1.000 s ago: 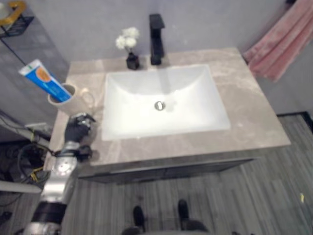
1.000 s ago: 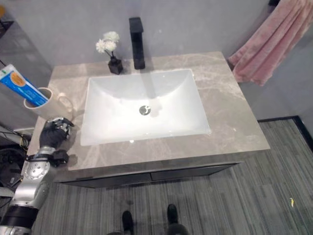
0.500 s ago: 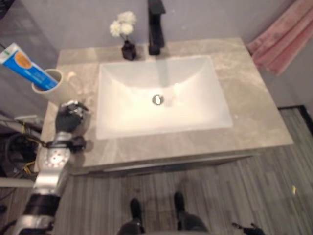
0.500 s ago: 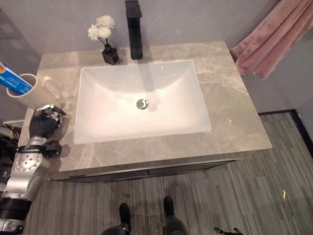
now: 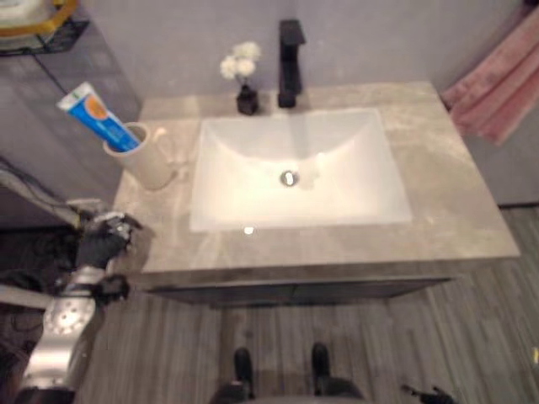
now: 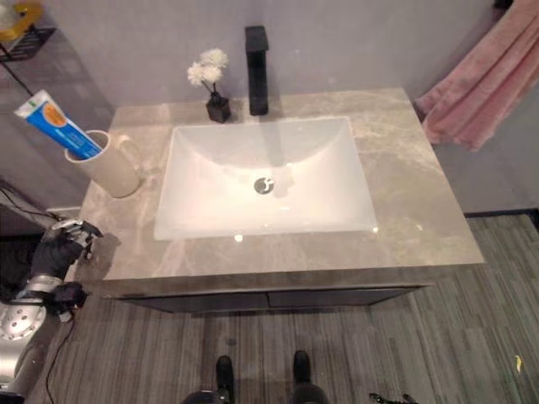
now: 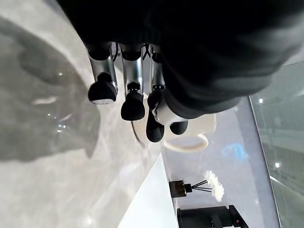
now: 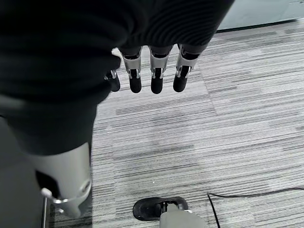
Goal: Put brush and paste in cup on sink, flatten towel.
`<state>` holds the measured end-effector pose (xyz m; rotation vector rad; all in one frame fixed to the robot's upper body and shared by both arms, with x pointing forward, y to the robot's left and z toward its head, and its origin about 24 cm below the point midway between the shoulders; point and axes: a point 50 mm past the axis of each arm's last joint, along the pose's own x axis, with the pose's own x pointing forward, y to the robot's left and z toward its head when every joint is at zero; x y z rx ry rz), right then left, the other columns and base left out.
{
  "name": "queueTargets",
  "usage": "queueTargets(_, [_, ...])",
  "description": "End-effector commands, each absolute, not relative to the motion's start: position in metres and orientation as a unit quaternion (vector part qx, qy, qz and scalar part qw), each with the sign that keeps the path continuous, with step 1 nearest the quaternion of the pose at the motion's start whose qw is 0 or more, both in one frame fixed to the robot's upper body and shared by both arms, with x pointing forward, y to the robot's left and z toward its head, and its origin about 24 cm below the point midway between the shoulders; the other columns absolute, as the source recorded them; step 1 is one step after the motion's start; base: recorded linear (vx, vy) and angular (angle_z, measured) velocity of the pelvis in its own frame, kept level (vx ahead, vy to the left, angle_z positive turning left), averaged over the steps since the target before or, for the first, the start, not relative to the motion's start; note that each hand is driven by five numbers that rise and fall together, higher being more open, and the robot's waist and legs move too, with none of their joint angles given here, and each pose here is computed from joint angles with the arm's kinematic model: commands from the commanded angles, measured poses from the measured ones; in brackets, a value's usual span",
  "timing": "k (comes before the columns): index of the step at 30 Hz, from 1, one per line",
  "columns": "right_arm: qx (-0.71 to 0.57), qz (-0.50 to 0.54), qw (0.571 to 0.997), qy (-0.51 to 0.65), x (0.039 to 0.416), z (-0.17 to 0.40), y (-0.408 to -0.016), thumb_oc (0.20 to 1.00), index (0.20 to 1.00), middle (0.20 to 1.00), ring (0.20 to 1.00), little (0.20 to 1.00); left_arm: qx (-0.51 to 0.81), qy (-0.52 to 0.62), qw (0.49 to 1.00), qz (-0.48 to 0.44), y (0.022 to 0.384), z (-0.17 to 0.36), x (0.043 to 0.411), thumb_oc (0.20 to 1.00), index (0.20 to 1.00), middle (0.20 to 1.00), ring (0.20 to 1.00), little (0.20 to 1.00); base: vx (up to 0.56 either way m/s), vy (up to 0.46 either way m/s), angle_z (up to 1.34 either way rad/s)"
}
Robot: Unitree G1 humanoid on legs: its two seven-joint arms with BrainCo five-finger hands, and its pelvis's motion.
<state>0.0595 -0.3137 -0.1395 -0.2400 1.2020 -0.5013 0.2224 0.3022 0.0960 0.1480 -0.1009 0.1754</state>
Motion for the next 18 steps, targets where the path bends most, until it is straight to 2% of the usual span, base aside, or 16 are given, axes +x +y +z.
queueTargets(1, [-0.141, -0.232, 0.784, 0.558, 0.06, -0.134, -0.325, 1.0, 1.0, 1.0, 1.0, 1.0, 0.106, -0.14, 0.978, 0.117, 0.318, 0.139, 0.233, 0.2, 0.2, 0.2, 0.2, 0.2, -0.06, 0.014, 0.06])
queueTargets(8, [-0.11, -0.276, 0.749, 0.592, 0.026, -0.133, -0.337, 1.0, 1.0, 1.0, 1.0, 1.0, 0.131, -0.16, 0.967, 0.146, 0.332, 0.162, 0.257, 0.2, 0.2, 0.2, 0.2, 0.2, -0.04, 0.004, 0.02])
queueTargets(18, [-0.062, -0.32, 0.709, 0.626, -0.013, -0.134, -0.338, 1.0, 1.0, 1.0, 1.0, 1.0, 0.144, -0.17, 0.963, 0.154, 0.338, 0.175, 0.264, 0.2, 0.2, 0.2, 0.2, 0.2, 0.01, 0.023, -0.08])
